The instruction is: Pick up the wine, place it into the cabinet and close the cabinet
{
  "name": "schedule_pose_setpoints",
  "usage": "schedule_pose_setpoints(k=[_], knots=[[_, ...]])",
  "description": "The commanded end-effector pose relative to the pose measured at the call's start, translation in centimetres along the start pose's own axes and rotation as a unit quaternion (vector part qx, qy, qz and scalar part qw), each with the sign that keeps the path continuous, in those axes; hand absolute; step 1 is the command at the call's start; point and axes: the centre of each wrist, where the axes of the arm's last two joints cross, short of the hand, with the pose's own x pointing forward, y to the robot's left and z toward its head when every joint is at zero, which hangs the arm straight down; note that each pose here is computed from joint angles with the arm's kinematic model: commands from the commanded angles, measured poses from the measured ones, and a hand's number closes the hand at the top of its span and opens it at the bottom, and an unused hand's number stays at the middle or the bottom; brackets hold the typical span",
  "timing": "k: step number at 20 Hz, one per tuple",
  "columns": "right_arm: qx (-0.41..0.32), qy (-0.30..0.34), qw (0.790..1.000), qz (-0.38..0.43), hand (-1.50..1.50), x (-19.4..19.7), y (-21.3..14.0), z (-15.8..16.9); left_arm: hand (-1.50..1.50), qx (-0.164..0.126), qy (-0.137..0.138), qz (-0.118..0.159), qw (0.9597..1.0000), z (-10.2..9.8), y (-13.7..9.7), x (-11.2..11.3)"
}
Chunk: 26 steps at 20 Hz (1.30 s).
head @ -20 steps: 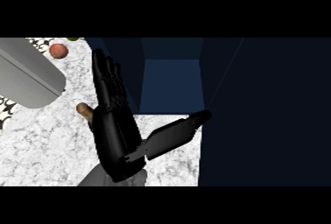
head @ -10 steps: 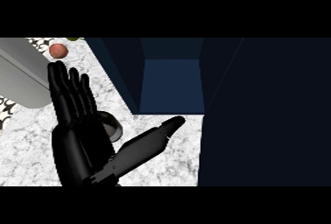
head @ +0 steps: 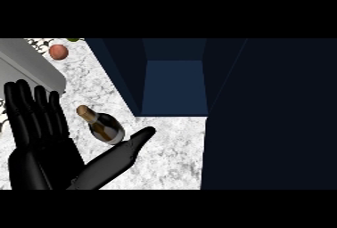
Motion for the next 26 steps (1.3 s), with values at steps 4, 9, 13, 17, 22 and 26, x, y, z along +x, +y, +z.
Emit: schedule_pose_setpoints(k=[4, 9, 13, 17, 22, 26], knots=[[0.017, -0.021, 1.000, -0.012, -1.50, 2.8, 0.0, 1.5, -1.50, 0.018, 0.040, 0.005, 0.9990, -1.0, 1.8, -1.4], [0.019, -0.036, 0.999, -0.016, -1.50, 2.6, 0.8, 2.1, -1.50, 0.022, 0.076, -0.003, 0.9968, -0.8, 2.6, -3.9], [0.020, -0.030, 0.999, -0.008, -1.50, 4.0, 1.1, 2.9, -1.50, 0.021, 0.079, 0.004, 0.9966, -1.0, 4.0, -4.4], [0.025, -0.036, 0.999, -0.014, -1.50, 2.7, 0.7, 1.3, -1.50, 0.010, 0.084, 0.004, 0.9964, -2.0, 4.6, -6.5], [0.026, -0.030, 0.999, -0.006, -1.50, 4.2, 1.0, 2.4, -1.50, 0.027, 0.075, -0.010, 0.9967, -1.4, 7.2, -8.2], [0.023, -0.030, 0.999, -0.015, -1.50, 3.8, 0.7, 3.1, -1.50, 0.043, 0.073, -0.018, 0.9963, -1.9, 6.2, -11.7]])
